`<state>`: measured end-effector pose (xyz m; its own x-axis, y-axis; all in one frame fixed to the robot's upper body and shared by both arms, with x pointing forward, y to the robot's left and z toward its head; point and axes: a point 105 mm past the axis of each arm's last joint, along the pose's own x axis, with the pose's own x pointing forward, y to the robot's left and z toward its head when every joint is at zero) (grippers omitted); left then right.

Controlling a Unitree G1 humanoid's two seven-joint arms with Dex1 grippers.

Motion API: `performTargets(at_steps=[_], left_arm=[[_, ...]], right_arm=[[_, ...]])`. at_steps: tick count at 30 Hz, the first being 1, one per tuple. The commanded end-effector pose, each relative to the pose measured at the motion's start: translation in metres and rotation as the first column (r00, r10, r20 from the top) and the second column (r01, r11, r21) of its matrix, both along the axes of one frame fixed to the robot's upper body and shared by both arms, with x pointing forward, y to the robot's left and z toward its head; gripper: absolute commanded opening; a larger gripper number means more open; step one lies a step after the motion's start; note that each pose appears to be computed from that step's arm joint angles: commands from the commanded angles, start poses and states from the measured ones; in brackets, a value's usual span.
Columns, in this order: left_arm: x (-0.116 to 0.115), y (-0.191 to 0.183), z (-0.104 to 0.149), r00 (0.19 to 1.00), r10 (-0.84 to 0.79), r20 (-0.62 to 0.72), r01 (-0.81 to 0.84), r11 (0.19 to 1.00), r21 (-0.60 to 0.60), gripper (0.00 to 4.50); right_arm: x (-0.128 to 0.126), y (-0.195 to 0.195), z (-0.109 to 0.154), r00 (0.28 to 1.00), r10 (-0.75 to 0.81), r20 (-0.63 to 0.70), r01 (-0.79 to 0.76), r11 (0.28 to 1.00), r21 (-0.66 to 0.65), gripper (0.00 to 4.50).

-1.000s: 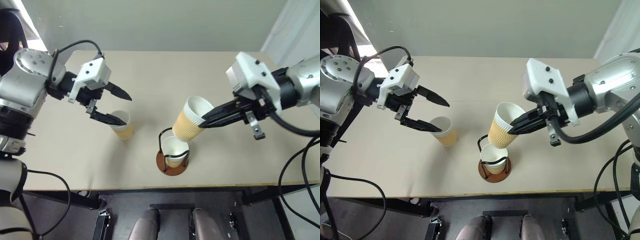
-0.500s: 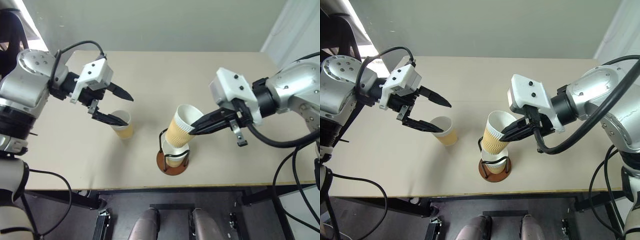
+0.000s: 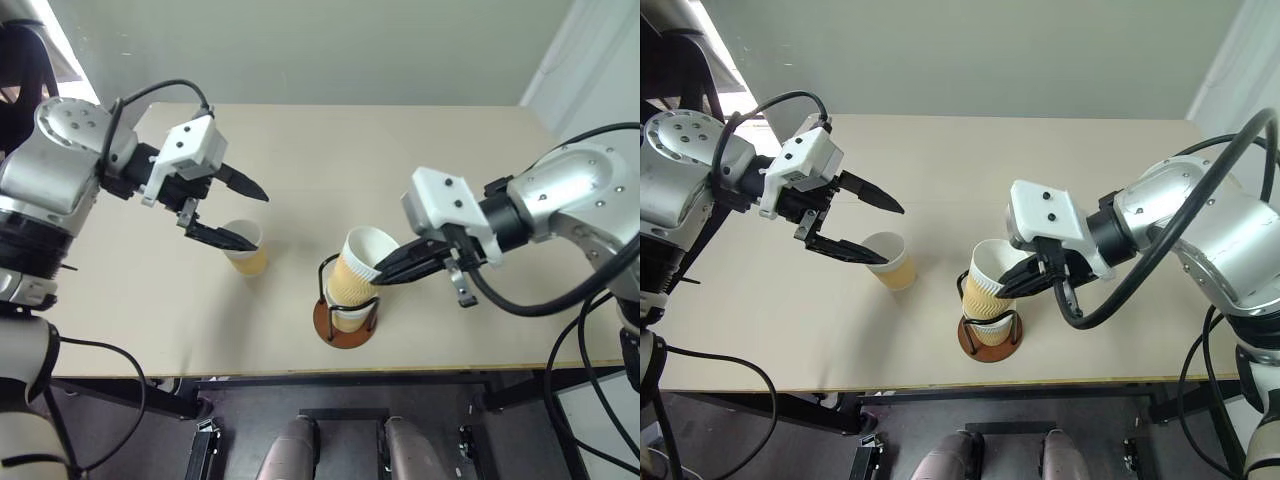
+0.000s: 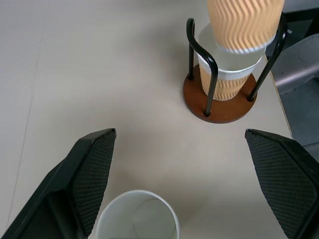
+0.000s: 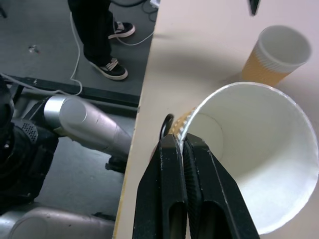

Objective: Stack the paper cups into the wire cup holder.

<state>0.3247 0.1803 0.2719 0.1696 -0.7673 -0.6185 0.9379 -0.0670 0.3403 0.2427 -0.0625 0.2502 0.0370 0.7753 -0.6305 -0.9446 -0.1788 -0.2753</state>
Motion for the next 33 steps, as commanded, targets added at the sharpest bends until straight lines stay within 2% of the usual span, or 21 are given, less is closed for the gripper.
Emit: performTargets(at_steps=[1, 9, 10, 12, 18, 20, 22, 25, 28, 33], left_arm=[[-0.007, 0.0, 0.011, 0.999, -0.027, 0.026, 0.027, 1.0, 0.0, 4.47], [-0.008, 0.001, 0.011, 0.999, -0.025, 0.026, 0.025, 1.0, 0.002, 4.47], [-0.008, 0.001, 0.01, 0.999, -0.025, 0.026, 0.025, 1.0, 0.003, 4.47], [-0.008, 0.001, 0.01, 0.999, -0.025, 0.026, 0.025, 1.0, 0.003, 4.47], [-0.007, 0.0, 0.009, 0.999, -0.027, 0.024, 0.027, 1.0, 0.0, 4.47], [-0.007, 0.0, 0.009, 0.999, -0.027, 0.024, 0.027, 1.0, -0.003, 4.47], [-0.007, 0.0, 0.009, 0.999, -0.024, 0.025, 0.024, 1.0, -0.005, 4.47], [-0.005, 0.011, 0.004, 0.998, 0.005, 0.062, -0.009, 0.998, 0.068, 4.47], [-0.006, 0.028, -0.007, 0.995, 0.041, 0.088, -0.055, 0.985, 0.161, 4.47], [-0.007, 0.052, -0.022, 0.987, 0.113, 0.115, -0.139, 0.96, 0.245, 4.47]], right_arm=[[0.002, 0.001, 0.0, 0.998, 0.017, 0.059, -0.016, 1.0, -0.013, 0.05], [0.01, 0.001, -0.008, 0.994, 0.027, 0.102, -0.021, 0.998, -0.057, 0.05], [0.011, 0.0, -0.009, 0.994, 0.028, 0.105, -0.021, 0.998, -0.064, 0.21], [0.011, 0.0, -0.01, 0.994, 0.031, 0.106, -0.023, 0.997, -0.07, 0.58], [0.013, 0.003, -0.005, 0.995, 0.01, 0.099, -0.007, 1.0, -0.029, 2.61], [0.012, 0.007, 0.009, 0.997, -0.009, 0.079, 0.004, 0.999, 0.054, 3.28], [0.016, 0.01, 0.026, 0.995, -0.054, 0.079, 0.043, 0.989, 0.143, 3.28], [0.023, -0.003, 0.062, 0.984, -0.16, 0.085, 0.128, 0.947, 0.293, 3.28], [0.015, -0.012, 0.075, 0.984, -0.157, 0.09, 0.119, 0.935, 0.333, 3.28], [0.006, -0.014, 0.086, 0.984, -0.122, 0.131, 0.064, 0.924, 0.376, 3.28]])
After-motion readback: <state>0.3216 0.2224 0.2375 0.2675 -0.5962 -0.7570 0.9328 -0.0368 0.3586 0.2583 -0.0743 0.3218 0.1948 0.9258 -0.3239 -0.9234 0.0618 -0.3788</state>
